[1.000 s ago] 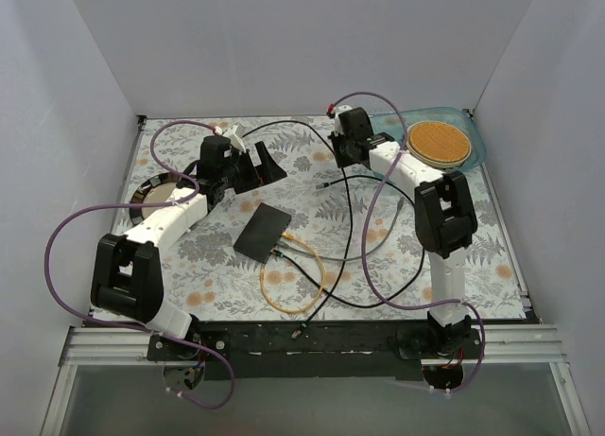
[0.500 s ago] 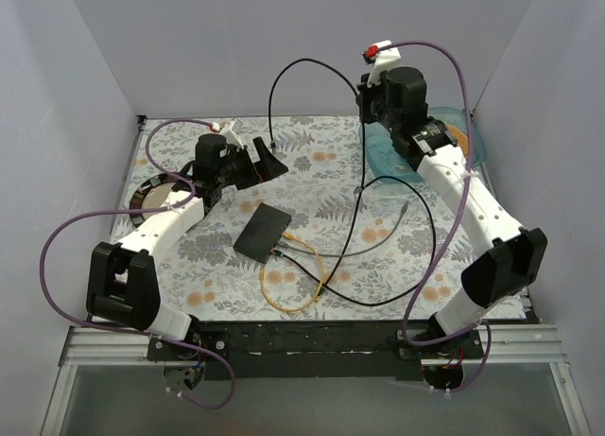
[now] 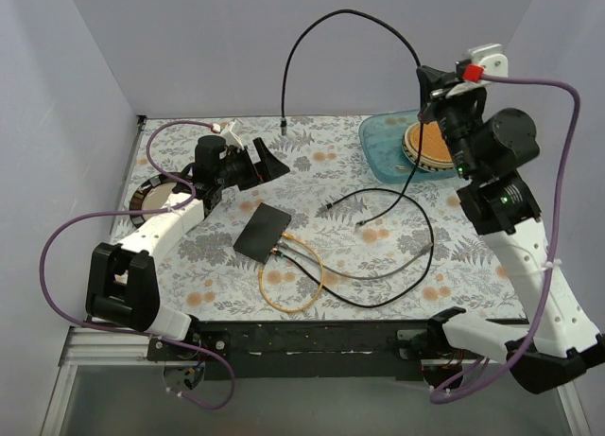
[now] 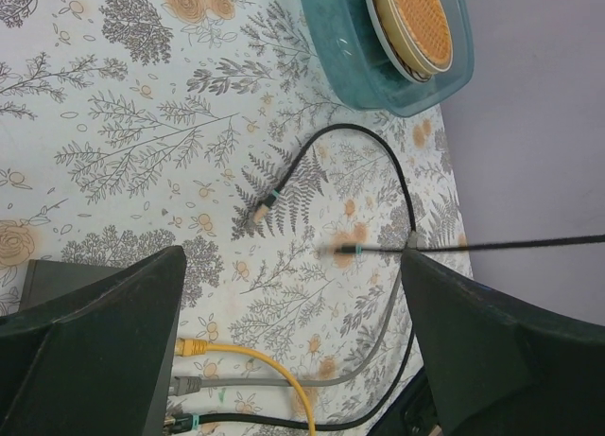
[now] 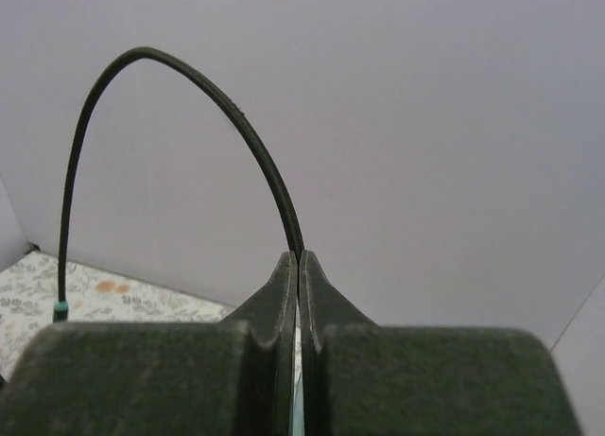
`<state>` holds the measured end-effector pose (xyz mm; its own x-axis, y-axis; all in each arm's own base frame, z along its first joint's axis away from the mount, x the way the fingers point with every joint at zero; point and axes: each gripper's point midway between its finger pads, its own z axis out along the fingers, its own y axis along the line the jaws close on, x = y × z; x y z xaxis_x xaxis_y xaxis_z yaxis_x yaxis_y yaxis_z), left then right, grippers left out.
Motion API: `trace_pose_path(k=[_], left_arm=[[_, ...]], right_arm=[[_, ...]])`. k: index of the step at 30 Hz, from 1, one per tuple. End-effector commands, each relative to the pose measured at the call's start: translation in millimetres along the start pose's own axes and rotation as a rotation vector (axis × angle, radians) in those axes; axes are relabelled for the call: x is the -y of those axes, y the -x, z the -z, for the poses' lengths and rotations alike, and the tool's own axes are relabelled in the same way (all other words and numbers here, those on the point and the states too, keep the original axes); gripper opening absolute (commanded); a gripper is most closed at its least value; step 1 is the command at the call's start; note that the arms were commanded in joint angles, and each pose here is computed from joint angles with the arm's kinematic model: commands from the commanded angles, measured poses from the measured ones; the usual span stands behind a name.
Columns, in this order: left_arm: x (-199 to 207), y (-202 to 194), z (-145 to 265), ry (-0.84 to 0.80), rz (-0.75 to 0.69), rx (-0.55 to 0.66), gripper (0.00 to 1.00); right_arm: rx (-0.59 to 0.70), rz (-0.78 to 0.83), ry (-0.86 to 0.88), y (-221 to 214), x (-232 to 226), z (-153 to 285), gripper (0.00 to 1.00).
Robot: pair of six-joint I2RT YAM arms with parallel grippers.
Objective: Insert the plug into the switch port
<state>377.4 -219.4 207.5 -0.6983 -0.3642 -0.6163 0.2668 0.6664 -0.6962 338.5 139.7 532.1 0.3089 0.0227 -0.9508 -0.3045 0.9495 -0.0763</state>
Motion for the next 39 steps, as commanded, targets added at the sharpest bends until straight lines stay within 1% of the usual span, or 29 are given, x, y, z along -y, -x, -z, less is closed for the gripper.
trace_pose_path(k=[1, 2, 3, 5, 6, 7, 8, 9, 10, 11, 13, 16, 17, 18, 20, 21, 22, 23, 24, 25, 27, 28, 30, 31, 32, 33, 34, 35, 39], left_arm=[[6.1, 3.7, 3.0, -0.029, -0.005, 0.012, 0.98], [6.1, 3.8, 2.3, -0.031, -0.005, 0.011, 0.98], [5.0, 3.0, 1.6, -0.028, -0.003, 0.008, 0.98], [5.0, 2.0, 0.8, -0.029, -0.003, 0.005, 0.98], [3.4, 1.8, 0.5, -0.026, -0.001, 0.004, 0.98], [3.0, 1.7, 0.5, -0.023, 0.000, 0.004, 0.98], [2.9, 2.1, 0.4, -0.023, -0.003, 0.006, 0.98], [2.6, 1.8, 0.4, -0.022, -0.005, 0.005, 0.98], [1.6, 1.6, 0.0, -0.018, -0.004, 0.005, 0.98], [1.7, 1.9, 0.0, -0.019, -0.004, 0.006, 0.98], [0.8, 1.5, -1.0, -0.017, -0.005, 0.004, 0.98], [0.1, -0.2, -3.3, -0.022, -0.001, -0.005, 0.98], [-0.9, -1.4, -4.1, -0.021, -0.001, -0.011, 0.98], [-1.4, -1.8, -4.5, -0.020, -0.002, -0.012, 0.98], [-2.5, -1.8, -5.3, -0.017, 0.000, -0.012, 0.98], [-2.2, -2.9, -5.4, -0.018, 0.000, -0.015, 0.98], [-3.8, -4.3, -5.3, -0.016, 0.004, -0.018, 0.98], [-5.1, -5.7, -6.6, -0.014, 0.013, -0.023, 0.98], [-4.8, -7.2, -7.0, -0.018, 0.016, -0.030, 0.98], [-3.8, -5.2, -8.5, -0.026, 0.014, -0.022, 0.98], [-2.1, -5.9, -10.4, -0.041, 0.019, -0.029, 0.98], [-2.4, -6.6, -11.0, -0.042, 0.020, -0.032, 0.98], [-0.8, -6.3, -9.9, -0.047, 0.019, -0.030, 0.98], [0.1, -5.2, -9.2, -0.048, 0.016, -0.027, 0.98], [-1.0, -6.0, -8.9, -0.043, 0.015, -0.028, 0.98], [-0.3, -4.5, -7.7, -0.042, 0.009, -0.022, 0.98], [-1.6, -2.8, -7.0, -0.034, 0.002, -0.015, 0.98], [-1.5, -2.7, -6.7, -0.029, -0.002, -0.016, 0.98], [-8.9, -2.8, -4.8, 0.017, -0.017, -0.019, 0.98]], right_arm=[[0.161, 0.026, -0.042, 46.7, 14.3, 22.1, 0.01], [0.142, 0.020, -0.036, 42.8, 13.2, 24.6, 0.01], [0.088, 0.017, -0.029, 26.4, 11.4, 25.5, 0.01], [0.048, -0.006, -0.006, 9.2, 6.1, 34.2, 0.01], [-0.017, -0.013, 0.007, -24.7, 0.7, 37.1, 0.01], [-0.042, -0.021, 0.028, -40.7, -4.2, 42.6, 0.01], [-0.048, -0.048, 0.050, -46.7, -8.5, 53.6, 0.01], [-0.133, -0.063, 0.056, -90.5, -13.8, 61.2, 0.01], [-0.166, -0.078, 0.057, -108.4, -15.6, 68.5, 0.01], [-0.172, -0.123, 0.067, -116.0, -19.8, 80.0, 0.01], [-0.275, -0.151, 0.067, -169.8, -25.1, 100.7, 0.01], [-0.399, -0.242, 0.040, -228.9, -30.9, 134.2, 0.01], [-0.448, -0.254, 0.000, -246.3, -26.7, 147.0, 0.01], [-0.460, -0.300, -0.041, -253.6, -23.7, 154.8, 0.01], [-0.469, -0.309, -0.103, -267.4, -13.9, 174.5, 0.01], [-0.493, -0.311, -0.123, -274.6, -11.7, 182.9, 0.07], [-0.473, -0.318, -0.132, -270.1, -9.1, 186.7, 0.21], [-0.475, -0.317, -0.126, -271.7, -10.0, 188.6, 0.28], [-0.472, -0.317, -0.112, -270.9, -11.9, 188.5, 0.37], [-0.485, -0.310, -0.077, -273.6, -17.8, 187.2, 0.53], [-0.515, -0.303, -0.028, -276.1, -26.7, 182.4, 0.62], [-0.554, -0.284, 0.008, -286.1, -33.7, 175.9, 0.66], [-0.605, -0.295, 0.102, -290.9, -51.7, 168.4, 0.67], [-0.654, -0.295, 0.137, -306.7, -60.6, 161.8, 0.67], [-0.684, -0.308, 0.204, -311.5, -73.2, 160.1, 0.66], [-0.689, -0.316, 0.231, -310.4, -78.9, 152.6, 0.66], [-0.750, -0.322, 0.261, -329.4, -87.2, 149.7, 0.65], [-0.740, -0.336, 0.318, -327.4, -97.8, 141.3, 0.64], [-0.824, -0.333, 0.402, -351.6, -126.0, 117.7, 0.62]])
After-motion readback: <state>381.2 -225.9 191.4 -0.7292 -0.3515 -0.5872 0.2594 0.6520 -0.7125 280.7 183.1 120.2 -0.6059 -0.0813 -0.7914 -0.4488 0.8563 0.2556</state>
